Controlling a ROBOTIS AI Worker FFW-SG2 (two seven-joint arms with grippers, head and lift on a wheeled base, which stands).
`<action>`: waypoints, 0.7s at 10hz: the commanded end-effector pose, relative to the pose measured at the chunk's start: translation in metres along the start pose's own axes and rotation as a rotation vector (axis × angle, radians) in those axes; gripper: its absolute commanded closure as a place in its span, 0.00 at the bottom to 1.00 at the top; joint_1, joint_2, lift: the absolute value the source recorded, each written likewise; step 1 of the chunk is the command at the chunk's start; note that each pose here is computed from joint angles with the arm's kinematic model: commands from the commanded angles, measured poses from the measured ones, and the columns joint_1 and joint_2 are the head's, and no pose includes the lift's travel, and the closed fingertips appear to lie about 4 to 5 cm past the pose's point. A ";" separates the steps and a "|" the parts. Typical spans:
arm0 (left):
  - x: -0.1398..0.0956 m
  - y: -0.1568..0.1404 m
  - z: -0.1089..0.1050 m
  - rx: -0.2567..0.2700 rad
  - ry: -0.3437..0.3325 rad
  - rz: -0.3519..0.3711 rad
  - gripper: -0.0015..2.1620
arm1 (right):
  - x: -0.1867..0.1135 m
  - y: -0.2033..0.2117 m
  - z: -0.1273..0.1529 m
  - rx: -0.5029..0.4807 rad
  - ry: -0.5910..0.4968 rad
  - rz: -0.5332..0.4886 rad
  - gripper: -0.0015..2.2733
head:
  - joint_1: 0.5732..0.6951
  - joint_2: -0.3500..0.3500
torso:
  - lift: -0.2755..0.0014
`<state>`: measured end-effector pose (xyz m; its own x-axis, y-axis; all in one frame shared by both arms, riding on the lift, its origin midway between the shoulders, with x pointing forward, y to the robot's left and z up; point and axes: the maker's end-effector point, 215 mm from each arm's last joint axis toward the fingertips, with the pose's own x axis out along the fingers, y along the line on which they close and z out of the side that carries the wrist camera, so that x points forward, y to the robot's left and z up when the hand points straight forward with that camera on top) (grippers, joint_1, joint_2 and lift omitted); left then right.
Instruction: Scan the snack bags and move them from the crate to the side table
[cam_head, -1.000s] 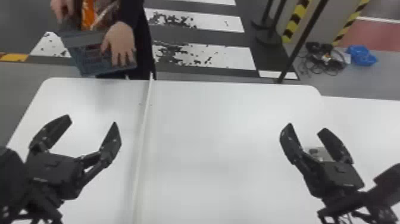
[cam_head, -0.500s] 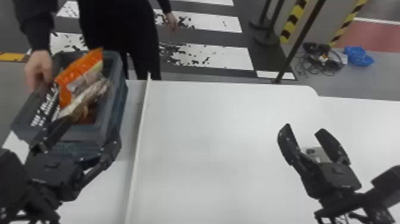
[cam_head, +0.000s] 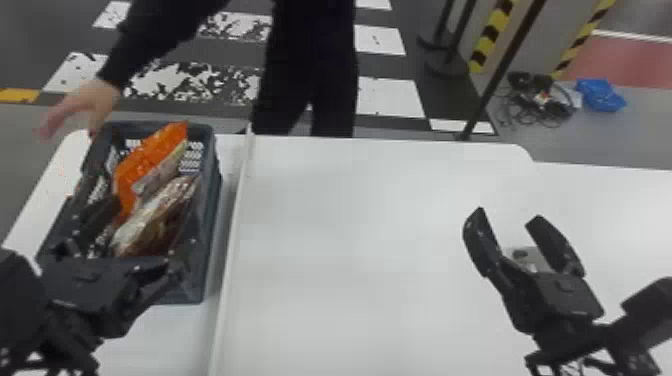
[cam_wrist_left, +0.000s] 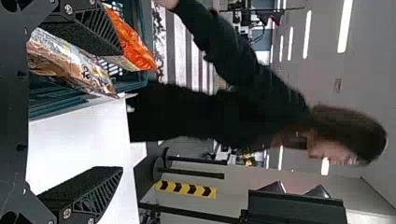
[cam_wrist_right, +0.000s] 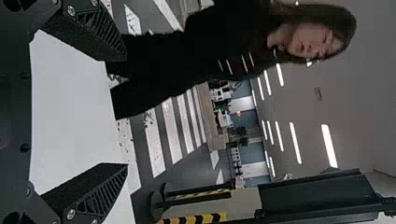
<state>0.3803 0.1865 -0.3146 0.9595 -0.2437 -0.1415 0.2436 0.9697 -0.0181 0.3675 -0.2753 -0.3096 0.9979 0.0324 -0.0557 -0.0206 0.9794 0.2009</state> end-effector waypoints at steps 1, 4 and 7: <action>0.003 0.002 -0.001 0.000 0.000 -0.002 0.06 | 0.000 0.000 -0.001 0.000 0.003 -0.002 0.05 | 1.00 0.31 | 0.68; 0.027 0.024 -0.001 -0.001 -0.016 0.032 0.06 | 0.001 -0.001 -0.002 -0.005 0.009 0.000 0.05 | 1.00 0.32 | 0.68; 0.054 0.056 -0.004 -0.001 -0.030 0.110 0.06 | 0.012 0.004 -0.011 -0.015 0.045 0.026 0.05 | 1.00 0.40 | 0.68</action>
<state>0.4394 0.2272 -0.3260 0.9834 -0.1388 -0.1166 0.1392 0.9903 -0.0045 0.3785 -0.2687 -0.3183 0.9941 0.0636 -0.0884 -0.0458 0.9807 0.1903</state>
